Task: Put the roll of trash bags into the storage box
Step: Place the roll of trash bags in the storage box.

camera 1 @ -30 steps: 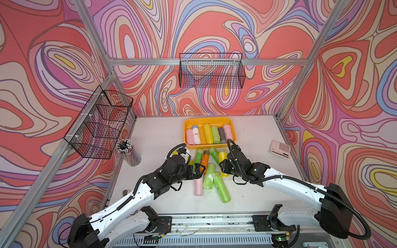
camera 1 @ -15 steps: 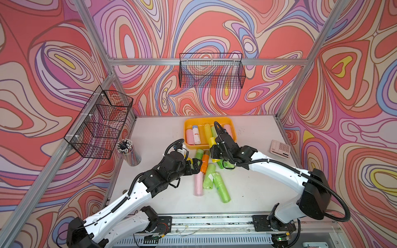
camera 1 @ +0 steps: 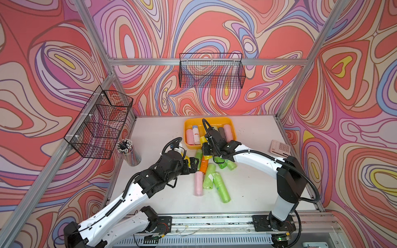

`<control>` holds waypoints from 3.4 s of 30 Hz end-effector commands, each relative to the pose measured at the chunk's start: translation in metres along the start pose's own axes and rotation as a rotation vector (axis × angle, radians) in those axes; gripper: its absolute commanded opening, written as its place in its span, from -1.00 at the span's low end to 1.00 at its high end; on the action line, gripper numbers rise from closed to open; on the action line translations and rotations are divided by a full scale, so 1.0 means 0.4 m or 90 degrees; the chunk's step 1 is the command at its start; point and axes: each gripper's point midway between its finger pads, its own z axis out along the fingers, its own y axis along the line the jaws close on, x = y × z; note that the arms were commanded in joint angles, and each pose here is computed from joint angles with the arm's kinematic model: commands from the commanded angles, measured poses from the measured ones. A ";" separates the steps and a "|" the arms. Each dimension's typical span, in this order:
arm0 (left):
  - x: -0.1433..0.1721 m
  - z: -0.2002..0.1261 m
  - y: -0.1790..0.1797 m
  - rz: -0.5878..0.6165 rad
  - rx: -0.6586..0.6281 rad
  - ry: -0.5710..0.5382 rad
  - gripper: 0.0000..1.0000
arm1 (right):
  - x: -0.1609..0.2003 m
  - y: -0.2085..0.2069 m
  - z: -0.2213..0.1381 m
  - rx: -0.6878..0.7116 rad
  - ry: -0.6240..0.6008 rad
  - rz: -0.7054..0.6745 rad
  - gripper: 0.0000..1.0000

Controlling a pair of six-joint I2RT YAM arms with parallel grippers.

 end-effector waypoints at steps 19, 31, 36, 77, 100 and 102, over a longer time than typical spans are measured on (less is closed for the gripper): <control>0.013 -0.013 0.057 -0.049 -0.045 -0.023 1.00 | -0.183 -0.025 0.132 -0.092 -0.042 0.045 -0.55; -0.042 -0.009 0.014 0.022 -0.043 -0.039 1.00 | -0.281 -0.026 0.187 -0.067 -0.102 0.050 -0.56; -0.046 -0.001 0.005 0.038 -0.024 -0.054 1.00 | -0.295 -0.065 0.217 -0.032 -0.118 0.057 -0.57; -0.033 -0.031 0.044 0.014 -0.051 -0.060 1.00 | -0.317 -0.109 0.326 -0.028 -0.137 0.070 0.42; -0.035 -0.017 0.126 0.013 -0.162 -0.083 1.00 | -0.349 -0.110 0.017 -0.006 -0.188 0.007 0.75; -0.032 -0.006 0.144 0.019 -0.189 -0.077 1.00 | -0.341 -0.125 -0.010 0.007 -0.194 0.005 0.77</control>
